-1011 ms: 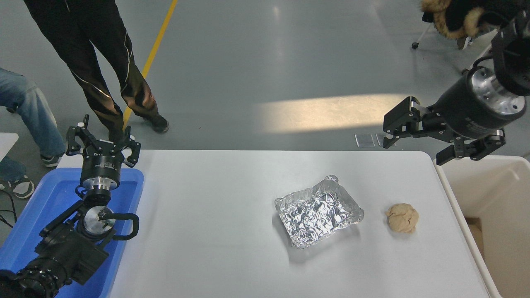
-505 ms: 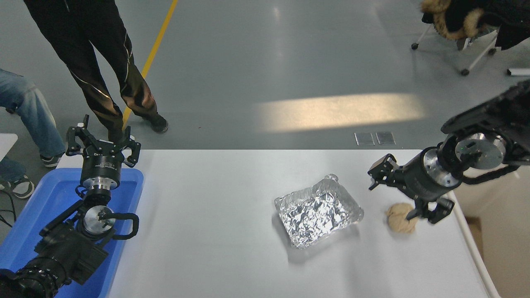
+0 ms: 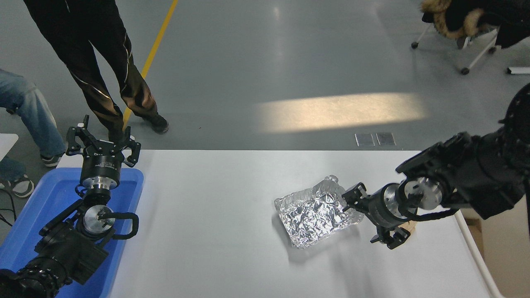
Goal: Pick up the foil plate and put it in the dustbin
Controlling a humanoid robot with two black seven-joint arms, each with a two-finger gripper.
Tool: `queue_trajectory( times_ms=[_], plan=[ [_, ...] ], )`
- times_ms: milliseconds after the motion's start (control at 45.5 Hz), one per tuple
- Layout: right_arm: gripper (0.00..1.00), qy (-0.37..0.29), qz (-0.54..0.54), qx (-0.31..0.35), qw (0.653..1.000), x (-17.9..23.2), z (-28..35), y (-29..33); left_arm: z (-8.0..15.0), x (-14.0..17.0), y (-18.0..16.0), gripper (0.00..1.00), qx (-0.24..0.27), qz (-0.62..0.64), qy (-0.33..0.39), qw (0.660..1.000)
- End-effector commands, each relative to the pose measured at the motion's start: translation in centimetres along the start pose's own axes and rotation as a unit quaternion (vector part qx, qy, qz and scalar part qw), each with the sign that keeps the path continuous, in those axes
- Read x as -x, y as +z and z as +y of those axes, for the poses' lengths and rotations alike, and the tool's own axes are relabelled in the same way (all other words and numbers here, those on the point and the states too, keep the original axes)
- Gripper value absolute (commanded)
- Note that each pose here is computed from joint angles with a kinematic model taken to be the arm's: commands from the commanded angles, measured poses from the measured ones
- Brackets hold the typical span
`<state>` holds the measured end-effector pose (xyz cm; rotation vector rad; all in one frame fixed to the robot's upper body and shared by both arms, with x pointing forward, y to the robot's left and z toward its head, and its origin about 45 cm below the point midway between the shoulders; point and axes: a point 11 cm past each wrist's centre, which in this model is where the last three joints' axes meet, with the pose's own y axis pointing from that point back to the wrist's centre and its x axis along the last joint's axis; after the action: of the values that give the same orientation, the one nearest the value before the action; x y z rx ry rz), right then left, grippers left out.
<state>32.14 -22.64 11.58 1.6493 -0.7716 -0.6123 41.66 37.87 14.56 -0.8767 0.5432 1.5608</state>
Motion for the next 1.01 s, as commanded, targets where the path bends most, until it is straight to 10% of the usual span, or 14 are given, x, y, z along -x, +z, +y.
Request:
queue_trajectory(
  times_ms=[0, 418, 659, 989],
  plan=[
    [0.99, 0.008, -0.005, 0.004, 1.0, 1.0, -3.4, 0.3, 0.0, 0.0, 0.0, 0.99, 0.0, 0.0, 0.0, 1.0],
    [0.85, 0.032, -0.022, -0.003, 0.999, 0.0, -5.3, -0.1, 0.0, 0.0, 0.0, 0.99, 0.0, 0.001, 0.0, 1.0],
    [0.0, 0.025, -0.031, -0.011, 0.999, 0.4, -5.7, -0.5, 0.0, 0.0, 0.0, 0.99, 0.0, 0.001, 0.0, 1.0],
    [0.0, 0.048, -0.034, -0.013, 0.998, -0.2, -5.6, -0.6, 0.0, 0.0, 0.0, 0.99, 0.0, 0.001, 0.0, 1.0]
  ],
)
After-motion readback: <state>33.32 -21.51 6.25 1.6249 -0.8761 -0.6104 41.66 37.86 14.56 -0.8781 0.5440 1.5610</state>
